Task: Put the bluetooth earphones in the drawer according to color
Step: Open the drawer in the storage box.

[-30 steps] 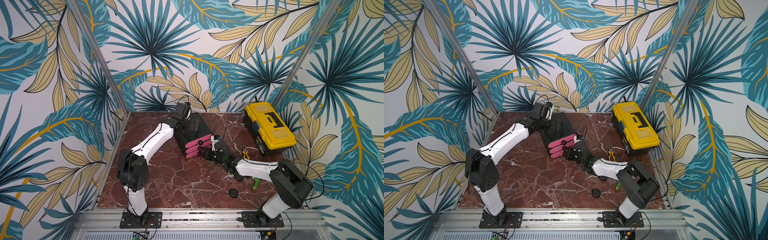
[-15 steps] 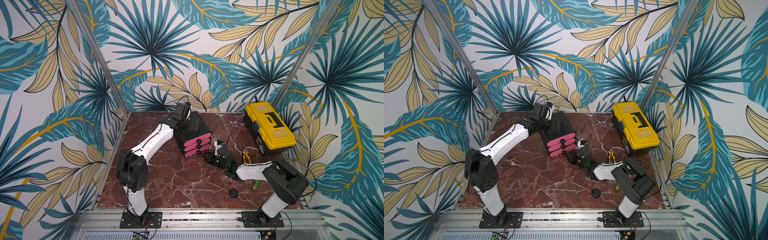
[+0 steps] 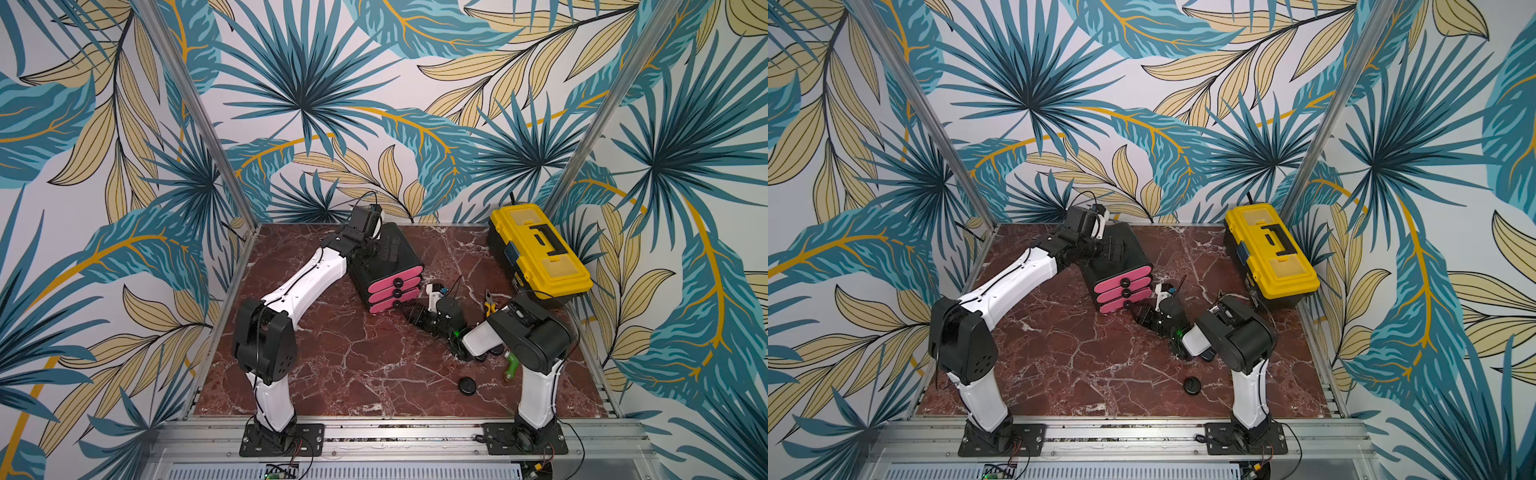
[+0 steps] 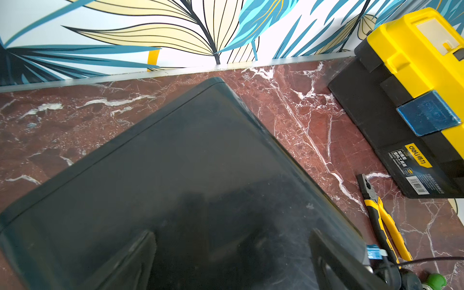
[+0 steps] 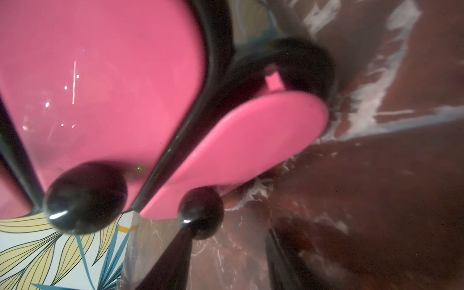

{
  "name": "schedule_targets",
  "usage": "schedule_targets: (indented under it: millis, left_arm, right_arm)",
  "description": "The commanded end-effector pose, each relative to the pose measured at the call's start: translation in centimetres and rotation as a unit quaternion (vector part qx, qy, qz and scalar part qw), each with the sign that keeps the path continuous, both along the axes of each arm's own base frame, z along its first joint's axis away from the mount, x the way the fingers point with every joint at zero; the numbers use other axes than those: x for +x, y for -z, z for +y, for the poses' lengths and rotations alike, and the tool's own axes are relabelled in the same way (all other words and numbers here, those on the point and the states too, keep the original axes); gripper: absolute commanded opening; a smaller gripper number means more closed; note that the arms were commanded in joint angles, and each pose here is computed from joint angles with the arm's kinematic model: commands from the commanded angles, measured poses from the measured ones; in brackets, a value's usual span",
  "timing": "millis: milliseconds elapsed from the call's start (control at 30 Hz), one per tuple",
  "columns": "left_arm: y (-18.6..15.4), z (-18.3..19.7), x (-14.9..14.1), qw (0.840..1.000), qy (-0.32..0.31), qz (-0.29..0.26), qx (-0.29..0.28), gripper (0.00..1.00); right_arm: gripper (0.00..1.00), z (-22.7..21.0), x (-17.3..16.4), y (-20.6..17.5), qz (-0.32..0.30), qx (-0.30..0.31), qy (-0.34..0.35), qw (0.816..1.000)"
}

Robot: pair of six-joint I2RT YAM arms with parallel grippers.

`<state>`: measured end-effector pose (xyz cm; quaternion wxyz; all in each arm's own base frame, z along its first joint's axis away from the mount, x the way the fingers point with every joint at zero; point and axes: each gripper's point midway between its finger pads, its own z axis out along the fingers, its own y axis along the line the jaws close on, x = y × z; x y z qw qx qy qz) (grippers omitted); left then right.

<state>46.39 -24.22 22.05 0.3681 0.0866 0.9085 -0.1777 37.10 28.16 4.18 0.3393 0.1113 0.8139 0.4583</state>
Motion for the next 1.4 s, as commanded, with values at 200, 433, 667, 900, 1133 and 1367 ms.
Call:
schedule_targets:
  millis: [200, 433, 667, 900, 1133, 1367]
  left_arm:
    - [8.2, 1.7, -4.0, 0.988, -0.001, 0.147, 0.042, 1.00]
    - [8.3, 1.6, -4.0, 0.988, 0.000, 0.148, 0.040, 1.00]
    - [8.5, 1.7, -4.1, 0.988, -0.001, 0.151, 0.042, 1.00]
    - [8.5, 1.6, -4.0, 0.988, -0.001, 0.151, 0.043, 1.00]
    - [8.6, 1.9, -3.9, 0.987, -0.006, 0.150, 0.048, 1.00]
    - [8.6, 2.3, -3.7, 0.987, -0.012, 0.150, 0.050, 1.00]
  right_arm:
    - [0.51, 1.8, 0.6, 0.4, 0.001, 0.036, -0.027, 0.999]
    - [0.43, 1.8, 1.1, 0.8, 0.001, 0.037, -0.018, 0.999]
    - [0.34, 1.8, 1.6, 0.4, -0.009, 0.038, -0.011, 0.999]
    - [0.21, 1.6, 1.6, -1.0, -0.026, 0.039, -0.010, 0.999]
    - [0.19, 0.2, -0.3, -1.8, -0.030, 0.027, -0.007, 0.999]
    - [0.18, -1.5, -4.1, -0.3, 0.001, -0.010, -0.008, 1.000]
